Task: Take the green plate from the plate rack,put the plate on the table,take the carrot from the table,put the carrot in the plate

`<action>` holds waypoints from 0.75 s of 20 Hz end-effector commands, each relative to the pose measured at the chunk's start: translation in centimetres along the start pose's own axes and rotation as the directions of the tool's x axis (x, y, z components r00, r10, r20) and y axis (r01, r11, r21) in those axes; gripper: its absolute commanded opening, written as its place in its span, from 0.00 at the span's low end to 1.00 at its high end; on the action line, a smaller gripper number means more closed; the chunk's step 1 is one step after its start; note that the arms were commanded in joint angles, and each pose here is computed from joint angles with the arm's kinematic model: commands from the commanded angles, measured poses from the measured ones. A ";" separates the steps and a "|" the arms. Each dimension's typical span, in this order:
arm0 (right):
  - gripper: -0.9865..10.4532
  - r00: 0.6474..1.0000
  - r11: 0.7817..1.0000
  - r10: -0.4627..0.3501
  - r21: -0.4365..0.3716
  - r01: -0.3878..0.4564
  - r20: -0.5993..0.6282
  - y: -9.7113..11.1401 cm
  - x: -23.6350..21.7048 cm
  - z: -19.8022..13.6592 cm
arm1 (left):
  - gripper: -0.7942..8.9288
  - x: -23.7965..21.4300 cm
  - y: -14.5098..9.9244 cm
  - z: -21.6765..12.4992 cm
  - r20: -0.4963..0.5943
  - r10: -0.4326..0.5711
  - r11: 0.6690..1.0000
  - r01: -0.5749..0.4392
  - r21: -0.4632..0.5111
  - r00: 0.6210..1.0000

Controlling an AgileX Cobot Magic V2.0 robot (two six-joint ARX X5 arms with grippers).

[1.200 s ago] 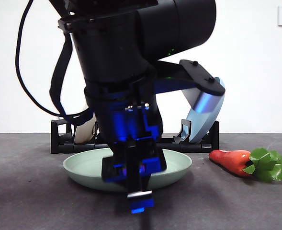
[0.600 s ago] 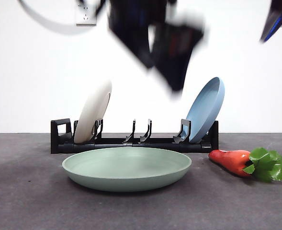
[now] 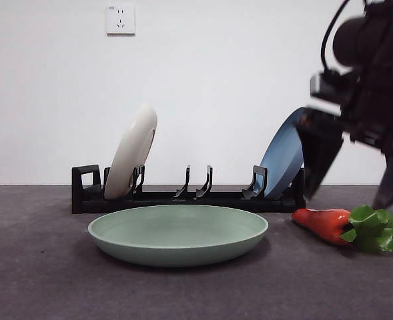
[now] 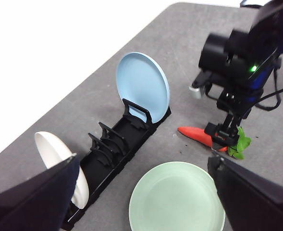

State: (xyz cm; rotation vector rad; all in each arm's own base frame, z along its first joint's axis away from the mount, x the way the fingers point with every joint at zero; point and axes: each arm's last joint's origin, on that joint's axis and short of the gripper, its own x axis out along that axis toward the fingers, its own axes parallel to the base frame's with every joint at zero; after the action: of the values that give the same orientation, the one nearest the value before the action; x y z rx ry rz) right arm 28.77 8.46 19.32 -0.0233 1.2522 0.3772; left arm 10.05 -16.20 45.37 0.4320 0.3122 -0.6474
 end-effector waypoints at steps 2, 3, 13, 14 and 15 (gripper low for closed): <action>0.60 0.999 1.000 -0.012 0.019 0.012 -0.032 -0.2 1.6 0.2 | 0.55 -1.7 0.8 -0.3 0.032 0.005 0.999 -0.004 -0.054 0.999; 0.60 0.999 1.000 -0.012 0.025 0.012 -0.031 -0.3 1.8 0.3 | 0.55 -2.0 1.0 -0.3 0.039 0.007 0.998 -0.005 -0.057 0.999; 0.30 0.997 0.997 -0.073 -0.014 0.073 -0.040 1.9 3.6 0.3 | 0.55 -2.3 1.1 -0.5 0.034 0.005 0.995 -0.002 -0.099 0.999; 0.24 0.997 0.997 -0.071 -0.014 0.071 -0.037 2.1 3.7 0.3 | 0.55 -2.3 1.1 -0.5 0.033 0.006 0.995 -0.003 -0.099 0.999; 0.20 0.997 0.997 -0.071 -0.012 0.070 -0.035 2.1 3.7 0.3 | 0.55 -2.3 1.1 -0.5 0.033 0.006 0.995 -0.002 -0.099 0.999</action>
State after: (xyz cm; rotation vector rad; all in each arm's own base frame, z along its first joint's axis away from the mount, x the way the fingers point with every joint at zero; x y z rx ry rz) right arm 29.28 11.46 16.69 -0.0932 1.2743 0.3373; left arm 8.89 -14.03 46.15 0.3420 0.3076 -0.6368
